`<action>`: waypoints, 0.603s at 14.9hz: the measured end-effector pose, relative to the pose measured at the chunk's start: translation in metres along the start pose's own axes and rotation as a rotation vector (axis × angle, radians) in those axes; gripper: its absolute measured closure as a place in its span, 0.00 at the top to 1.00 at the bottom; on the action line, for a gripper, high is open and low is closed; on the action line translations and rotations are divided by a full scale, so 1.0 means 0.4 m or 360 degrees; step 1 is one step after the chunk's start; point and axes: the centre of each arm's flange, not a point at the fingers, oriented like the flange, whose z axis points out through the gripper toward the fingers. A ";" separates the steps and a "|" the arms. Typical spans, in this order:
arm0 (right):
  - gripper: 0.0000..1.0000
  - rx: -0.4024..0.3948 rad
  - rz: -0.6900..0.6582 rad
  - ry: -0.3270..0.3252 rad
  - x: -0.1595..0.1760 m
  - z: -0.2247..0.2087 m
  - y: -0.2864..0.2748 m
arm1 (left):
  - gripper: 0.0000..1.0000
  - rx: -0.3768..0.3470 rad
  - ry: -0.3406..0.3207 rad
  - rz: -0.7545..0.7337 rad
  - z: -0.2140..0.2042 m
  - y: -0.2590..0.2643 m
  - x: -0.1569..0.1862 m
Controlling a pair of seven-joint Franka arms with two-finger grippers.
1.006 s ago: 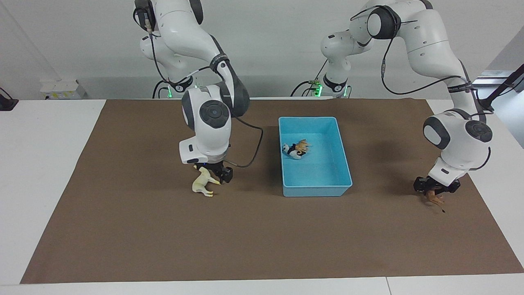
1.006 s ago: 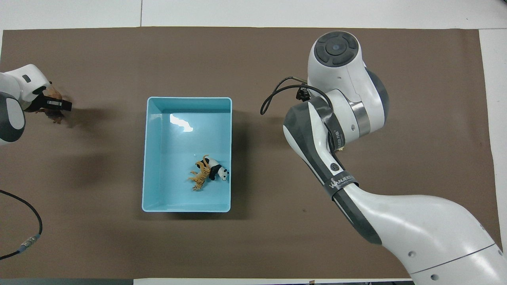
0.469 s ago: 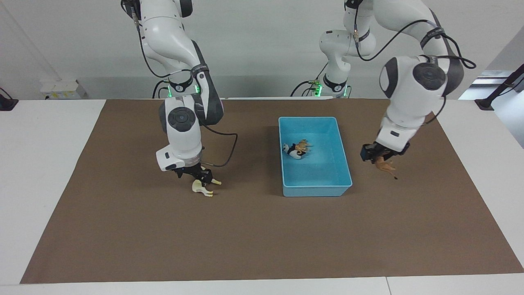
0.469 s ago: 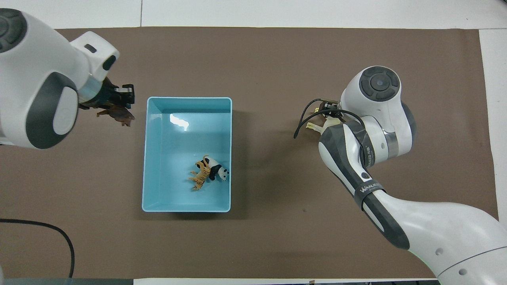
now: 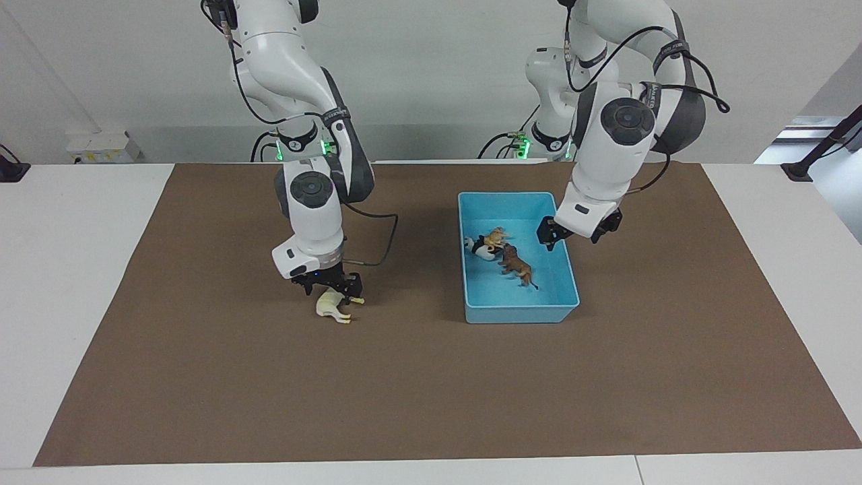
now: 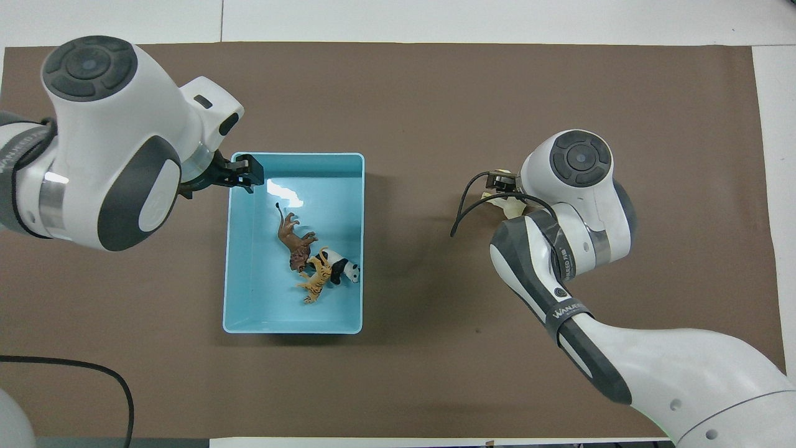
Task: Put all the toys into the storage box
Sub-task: 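Drop the brown horse into the box with the left gripper, then grasp the cream horse and place it into the box with the right gripper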
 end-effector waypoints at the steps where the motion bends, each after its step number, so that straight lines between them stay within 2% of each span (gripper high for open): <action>1: 1.00 0.0008 -0.0007 0.0012 -0.007 0.017 0.008 | 1.00 -0.0010 0.0022 0.0012 -0.018 -0.060 0.020; 4: 1.00 0.0018 -0.0008 0.0025 -0.021 0.041 0.019 | 1.00 -0.0037 0.0113 -0.0026 -0.094 -0.266 0.061; 5: 0.93 0.0023 -0.0008 0.0031 -0.024 0.046 0.021 | 1.00 -0.0042 0.0138 -0.0053 -0.129 -0.325 0.057; 7: 0.71 0.0028 -0.0009 0.0034 -0.031 0.054 0.022 | 1.00 -0.0050 0.0151 -0.0092 -0.207 -0.394 0.014; 9: 0.48 0.0004 -0.0016 -0.0006 -0.030 0.029 0.014 | 1.00 -0.0054 0.0104 -0.0104 -0.278 -0.415 -0.060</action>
